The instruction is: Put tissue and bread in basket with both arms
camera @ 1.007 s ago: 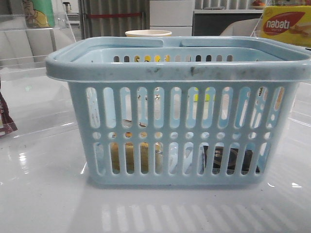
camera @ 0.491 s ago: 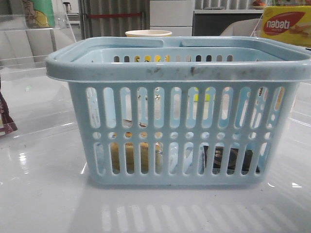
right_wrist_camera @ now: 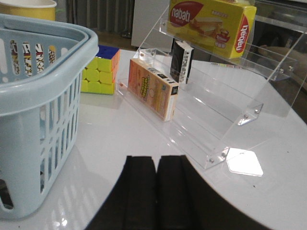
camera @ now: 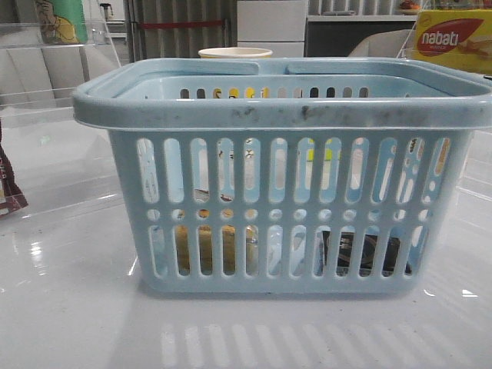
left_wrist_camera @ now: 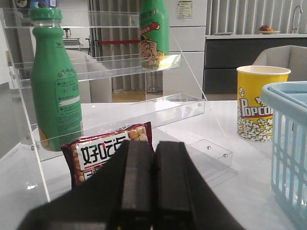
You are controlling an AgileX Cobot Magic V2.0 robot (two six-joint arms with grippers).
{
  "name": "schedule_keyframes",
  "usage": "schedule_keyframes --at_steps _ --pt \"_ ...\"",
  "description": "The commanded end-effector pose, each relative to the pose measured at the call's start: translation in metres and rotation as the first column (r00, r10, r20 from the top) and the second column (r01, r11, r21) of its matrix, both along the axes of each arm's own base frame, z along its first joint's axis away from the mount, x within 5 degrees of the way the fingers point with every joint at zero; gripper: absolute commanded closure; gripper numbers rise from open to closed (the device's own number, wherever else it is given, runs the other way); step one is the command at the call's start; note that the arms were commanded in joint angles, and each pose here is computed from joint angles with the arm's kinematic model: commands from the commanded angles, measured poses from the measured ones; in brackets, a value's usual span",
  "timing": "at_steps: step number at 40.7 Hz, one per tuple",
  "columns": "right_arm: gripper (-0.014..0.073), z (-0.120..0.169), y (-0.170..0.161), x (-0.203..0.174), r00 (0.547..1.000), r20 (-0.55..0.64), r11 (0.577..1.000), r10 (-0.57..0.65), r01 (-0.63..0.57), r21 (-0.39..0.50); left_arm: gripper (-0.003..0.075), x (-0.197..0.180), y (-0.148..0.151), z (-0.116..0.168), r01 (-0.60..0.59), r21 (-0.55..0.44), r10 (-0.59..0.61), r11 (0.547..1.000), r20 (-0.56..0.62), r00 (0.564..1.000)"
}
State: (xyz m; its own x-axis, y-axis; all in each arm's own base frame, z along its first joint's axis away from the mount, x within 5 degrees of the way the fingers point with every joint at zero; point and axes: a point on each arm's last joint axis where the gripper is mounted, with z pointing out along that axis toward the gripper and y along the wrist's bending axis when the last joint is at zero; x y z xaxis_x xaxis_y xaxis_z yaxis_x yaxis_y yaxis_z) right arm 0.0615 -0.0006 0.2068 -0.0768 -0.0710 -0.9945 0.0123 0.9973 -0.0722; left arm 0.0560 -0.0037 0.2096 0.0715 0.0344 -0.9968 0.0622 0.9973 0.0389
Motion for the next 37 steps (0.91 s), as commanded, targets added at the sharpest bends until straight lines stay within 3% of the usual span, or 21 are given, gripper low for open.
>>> schedule_keyframes --at_steps 1,4,21,27,37 --pt "0.0538 0.0096 -0.0022 -0.0029 0.981 0.190 0.999 -0.025 0.029 -0.016 0.0624 -0.0021 0.0002 0.0069 0.003 -0.019 -0.001 1.000 0.096 0.995" --pt "0.0538 0.0058 -0.0023 -0.0066 0.972 0.232 0.999 -0.027 0.031 -0.016 0.0624 -0.0021 0.0002 0.0069 0.003 -0.019 -0.001 1.000 0.096 0.995" --pt "0.0538 0.0052 -0.0020 -0.0071 0.975 0.223 0.999 -0.023 0.028 -0.017 0.0624 -0.0019 0.0002 0.0067 0.003 -0.019 -0.001 1.000 0.093 0.996" --pt "0.0538 0.0091 -0.0014 -0.0077 0.964 0.266 0.995 -0.024 -0.002 0.096 0.0624 -0.0019 0.0002 0.0067 0.003 -0.019 -0.001 1.000 0.093 0.996" --pt "0.0538 0.0097 -0.0008 -0.0078 0.962 0.272 0.993 -0.020 -0.013 0.119 0.0624 -0.0019 0.0002 0.0067 0.003 -0.019 -0.001 1.000 0.093 0.996"
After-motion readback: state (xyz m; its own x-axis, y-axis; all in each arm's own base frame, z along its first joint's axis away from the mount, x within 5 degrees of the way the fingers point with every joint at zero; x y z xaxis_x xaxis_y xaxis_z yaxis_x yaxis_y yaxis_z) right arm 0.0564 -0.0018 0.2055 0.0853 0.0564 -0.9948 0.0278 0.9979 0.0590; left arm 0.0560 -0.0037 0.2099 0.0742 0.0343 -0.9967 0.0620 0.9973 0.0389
